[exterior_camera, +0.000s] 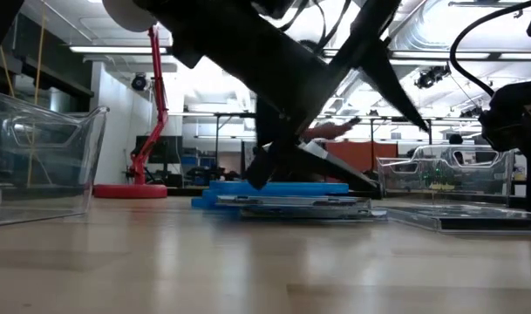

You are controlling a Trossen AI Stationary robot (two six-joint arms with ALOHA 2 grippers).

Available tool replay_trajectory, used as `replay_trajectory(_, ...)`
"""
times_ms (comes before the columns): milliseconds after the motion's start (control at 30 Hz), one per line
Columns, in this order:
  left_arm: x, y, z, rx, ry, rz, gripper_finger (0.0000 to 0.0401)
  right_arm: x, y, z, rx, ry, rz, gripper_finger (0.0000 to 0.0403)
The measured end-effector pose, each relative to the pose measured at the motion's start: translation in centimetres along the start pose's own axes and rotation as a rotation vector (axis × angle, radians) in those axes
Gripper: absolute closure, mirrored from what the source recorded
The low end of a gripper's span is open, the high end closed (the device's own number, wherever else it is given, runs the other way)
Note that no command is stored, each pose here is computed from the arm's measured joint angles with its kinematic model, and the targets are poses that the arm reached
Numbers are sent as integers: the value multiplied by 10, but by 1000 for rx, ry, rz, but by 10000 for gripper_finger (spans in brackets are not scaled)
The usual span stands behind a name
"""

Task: Pick & place jewel cases by type
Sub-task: Put the black cd case into the bottom transparent bin

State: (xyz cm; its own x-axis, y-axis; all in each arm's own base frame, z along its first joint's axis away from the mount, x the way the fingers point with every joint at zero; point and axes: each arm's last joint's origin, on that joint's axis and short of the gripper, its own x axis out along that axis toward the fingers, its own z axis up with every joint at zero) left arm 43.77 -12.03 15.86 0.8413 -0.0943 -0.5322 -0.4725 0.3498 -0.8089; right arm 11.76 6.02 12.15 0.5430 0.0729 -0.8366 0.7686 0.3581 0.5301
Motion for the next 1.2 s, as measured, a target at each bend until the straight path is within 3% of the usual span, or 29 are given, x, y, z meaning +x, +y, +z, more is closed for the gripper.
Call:
replay_trajectory(133,-1,-13,0,-11,2,-39,110,0,0,0,0,-15,1,402)
replay_trajectory(433,-2,-12,-3,-90,7,43,110,0,0,1,0,-40,3,402)
replay_trajectory(800,25,2,-10,-210,6,-5,110,0,0,2,-1,-60,2,402)
replay_trajectory(867,27,8,-11,-212,13,45,110,1,1,2,0,-60,7,402)
replay_trajectory(1200,51,2,-7,-202,-3,40,110,2,5,1,7,-45,37,402)
